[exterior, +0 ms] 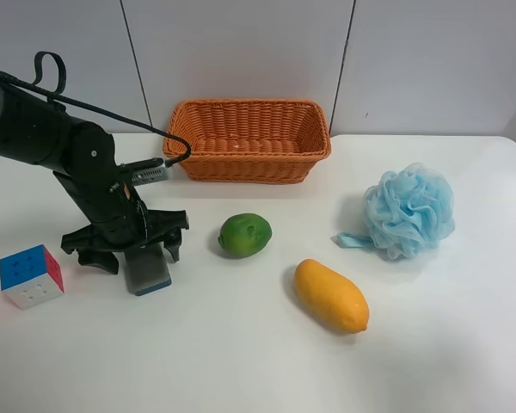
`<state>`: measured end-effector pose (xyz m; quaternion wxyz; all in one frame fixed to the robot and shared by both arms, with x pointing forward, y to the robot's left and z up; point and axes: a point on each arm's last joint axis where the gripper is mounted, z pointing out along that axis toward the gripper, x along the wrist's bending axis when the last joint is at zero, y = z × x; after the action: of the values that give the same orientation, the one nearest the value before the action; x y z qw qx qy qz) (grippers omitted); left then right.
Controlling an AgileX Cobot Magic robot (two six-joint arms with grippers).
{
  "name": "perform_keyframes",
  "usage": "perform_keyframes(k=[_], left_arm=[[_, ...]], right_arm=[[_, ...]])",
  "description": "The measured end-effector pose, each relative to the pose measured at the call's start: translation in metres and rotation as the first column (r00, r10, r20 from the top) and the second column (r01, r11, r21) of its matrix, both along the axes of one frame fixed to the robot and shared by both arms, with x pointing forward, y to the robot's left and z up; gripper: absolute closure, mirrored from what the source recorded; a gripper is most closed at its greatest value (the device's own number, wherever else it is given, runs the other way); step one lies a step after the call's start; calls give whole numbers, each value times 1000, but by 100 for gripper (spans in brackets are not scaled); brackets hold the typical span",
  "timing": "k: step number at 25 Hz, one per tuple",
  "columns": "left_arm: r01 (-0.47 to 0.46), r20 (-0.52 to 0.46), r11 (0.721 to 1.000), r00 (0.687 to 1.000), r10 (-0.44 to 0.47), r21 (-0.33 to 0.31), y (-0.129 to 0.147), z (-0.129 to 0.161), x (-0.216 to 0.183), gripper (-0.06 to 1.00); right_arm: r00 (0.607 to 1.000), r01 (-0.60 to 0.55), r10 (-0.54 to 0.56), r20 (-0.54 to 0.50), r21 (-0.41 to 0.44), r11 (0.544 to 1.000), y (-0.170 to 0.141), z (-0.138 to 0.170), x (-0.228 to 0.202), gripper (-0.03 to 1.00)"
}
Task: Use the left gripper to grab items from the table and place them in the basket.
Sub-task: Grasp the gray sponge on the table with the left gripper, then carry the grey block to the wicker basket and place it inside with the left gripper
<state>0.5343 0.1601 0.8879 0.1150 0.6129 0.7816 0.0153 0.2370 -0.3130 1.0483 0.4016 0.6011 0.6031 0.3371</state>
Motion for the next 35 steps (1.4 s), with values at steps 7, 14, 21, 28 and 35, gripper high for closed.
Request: perform_keyframes(k=[7, 14, 21, 28, 35], left_arm=[[-1, 9, 1000, 1000, 1, -4, -1, 1, 2, 40], [-6, 29, 1000, 1000, 7, -16, -1, 12, 1, 40], [-12, 122, 998, 992, 20, -67, 3, 64, -6, 40], [39, 182, 999, 983, -36, -14, -2, 135, 14, 40], [121, 258, 991, 957, -134, 62, -15, 194, 54, 40]], right_arm=[[1000, 0, 0, 0, 0, 1000, 0, 0, 0, -2], [1000, 0, 0, 0, 0, 1000, 0, 0, 0, -2], [1000, 0, 0, 0, 0, 1000, 0, 0, 0, -2], [1000, 0, 0, 0, 0, 1000, 0, 0, 0, -2], [1000, 0, 0, 0, 0, 1000, 0, 0, 0, -2]])
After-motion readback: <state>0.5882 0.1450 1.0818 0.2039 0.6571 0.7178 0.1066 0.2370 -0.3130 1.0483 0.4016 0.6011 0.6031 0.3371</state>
